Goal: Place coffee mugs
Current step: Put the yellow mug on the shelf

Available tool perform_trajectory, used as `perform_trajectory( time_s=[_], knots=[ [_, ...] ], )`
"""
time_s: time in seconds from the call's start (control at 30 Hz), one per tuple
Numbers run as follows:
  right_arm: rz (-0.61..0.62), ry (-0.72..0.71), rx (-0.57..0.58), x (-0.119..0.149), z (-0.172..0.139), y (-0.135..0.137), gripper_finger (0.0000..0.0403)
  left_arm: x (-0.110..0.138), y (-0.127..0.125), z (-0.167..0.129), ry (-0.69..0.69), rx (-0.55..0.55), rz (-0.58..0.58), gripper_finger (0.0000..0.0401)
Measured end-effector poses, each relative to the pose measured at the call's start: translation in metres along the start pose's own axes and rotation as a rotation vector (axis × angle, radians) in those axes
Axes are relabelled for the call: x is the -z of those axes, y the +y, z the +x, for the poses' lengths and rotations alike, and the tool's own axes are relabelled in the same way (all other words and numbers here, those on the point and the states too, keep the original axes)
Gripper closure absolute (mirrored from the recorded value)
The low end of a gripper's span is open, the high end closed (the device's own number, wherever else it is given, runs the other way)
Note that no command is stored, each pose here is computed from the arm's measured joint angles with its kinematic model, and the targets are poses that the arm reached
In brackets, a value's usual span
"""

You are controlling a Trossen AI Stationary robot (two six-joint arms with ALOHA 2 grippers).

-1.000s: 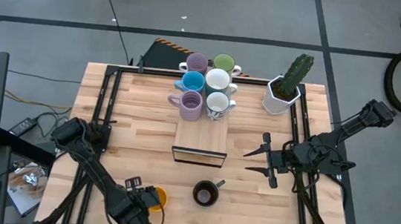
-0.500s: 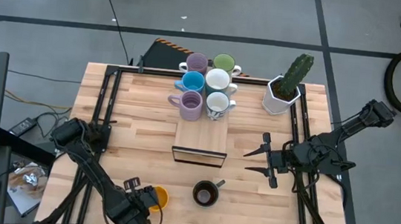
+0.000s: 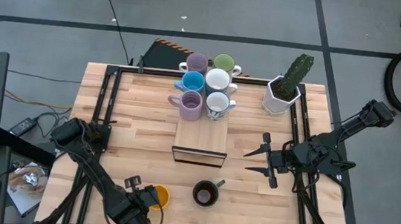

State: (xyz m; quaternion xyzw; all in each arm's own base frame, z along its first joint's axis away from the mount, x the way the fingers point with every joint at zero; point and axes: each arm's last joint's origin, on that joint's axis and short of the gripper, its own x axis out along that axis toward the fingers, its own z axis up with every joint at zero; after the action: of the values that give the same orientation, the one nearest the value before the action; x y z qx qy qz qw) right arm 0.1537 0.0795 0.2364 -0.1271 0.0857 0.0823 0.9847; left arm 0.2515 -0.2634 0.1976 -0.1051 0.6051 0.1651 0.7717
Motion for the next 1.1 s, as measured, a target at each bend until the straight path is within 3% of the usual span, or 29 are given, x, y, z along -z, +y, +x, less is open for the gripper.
perform_trajectory(
  time_s=[0.33,0.63,0.83,1.1],
  knots=[
    [-0.011,-0.005,0.001,-0.001,0.0,0.0,0.0205,-0.002,0.007,-0.007,0.018,-0.019,0.046,0.0344],
    [-0.026,0.002,0.012,0.0,0.0,0.0,0.0205,-0.018,0.037,-0.056,-0.038,0.079,0.076,0.0344],
    [-0.089,0.001,0.112,-0.002,-0.001,-0.004,0.0205,-0.035,0.059,-0.073,-0.011,0.139,0.148,0.0344],
    [-0.15,-0.014,0.202,-0.009,0.001,-0.018,0.0216,-0.07,0.104,-0.099,-0.123,0.186,0.243,0.0344]
  ],
)
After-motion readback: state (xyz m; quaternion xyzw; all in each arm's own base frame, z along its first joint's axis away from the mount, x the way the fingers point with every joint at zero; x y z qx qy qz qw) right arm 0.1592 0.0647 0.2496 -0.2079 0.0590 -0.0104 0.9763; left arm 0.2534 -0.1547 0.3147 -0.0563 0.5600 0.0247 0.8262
